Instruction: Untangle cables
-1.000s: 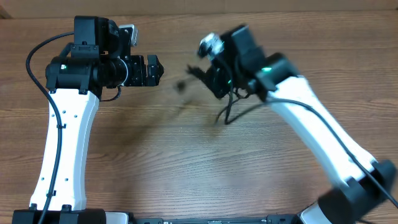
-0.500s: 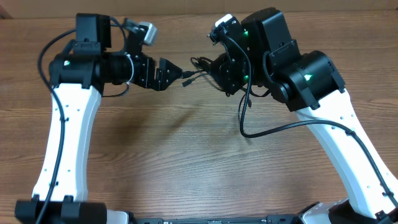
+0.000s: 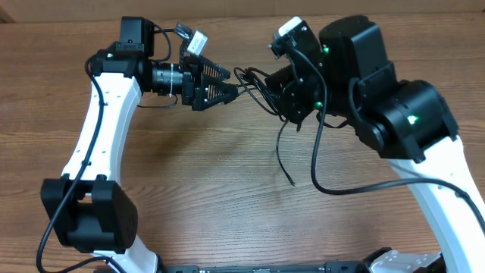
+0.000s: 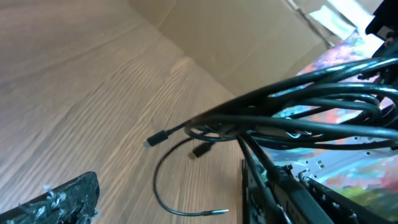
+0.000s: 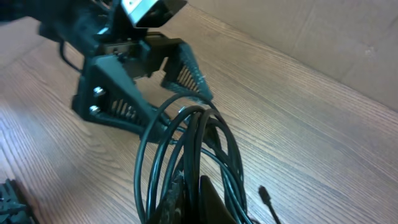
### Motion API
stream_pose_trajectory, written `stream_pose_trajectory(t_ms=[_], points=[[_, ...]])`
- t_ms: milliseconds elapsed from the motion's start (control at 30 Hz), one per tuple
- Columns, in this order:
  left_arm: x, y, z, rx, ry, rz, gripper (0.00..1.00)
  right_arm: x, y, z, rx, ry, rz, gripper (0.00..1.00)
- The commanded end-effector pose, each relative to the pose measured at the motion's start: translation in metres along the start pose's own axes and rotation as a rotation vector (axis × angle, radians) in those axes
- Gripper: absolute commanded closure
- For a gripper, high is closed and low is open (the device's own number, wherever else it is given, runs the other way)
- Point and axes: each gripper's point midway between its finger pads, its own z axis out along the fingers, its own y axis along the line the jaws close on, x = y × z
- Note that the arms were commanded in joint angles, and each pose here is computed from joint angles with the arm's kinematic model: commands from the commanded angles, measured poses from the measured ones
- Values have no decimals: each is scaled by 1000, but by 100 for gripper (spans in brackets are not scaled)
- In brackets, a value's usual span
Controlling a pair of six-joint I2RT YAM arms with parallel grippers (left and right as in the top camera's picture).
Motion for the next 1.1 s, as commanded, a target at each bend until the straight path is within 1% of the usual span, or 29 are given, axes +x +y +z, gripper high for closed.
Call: stream_pose_trajectory(t_ms=[0,200,300,667,900,967,1000,1067], points=[[-14,-16,4,91,-47,105,0,-11,15,-16,-58,-52,-8,96],[-30,-27,1,164,-104,232,0,-12,42,-21,-216,-61,-13,96],[-39,-33,-1,205,-131,311,0,-12,44,-21,-231,-62,-13,96],[-64,-32,-3,203,-132,351,0,-13,44,-21,-229,-65,-26,96],[-81,-39,-2,210,-126,363,0,-12,44,-21,-229,-65,-26,96],[-85,-45,3,225,-119,388,6,-12,44,-21,-229,-65,-25,96],[-87,-49,7,234,-115,396,8,-12,44,-21,-229,-64,-25,96],[-87,-56,16,254,-105,418,16,-12,44,-21,-229,-61,-24,96]])
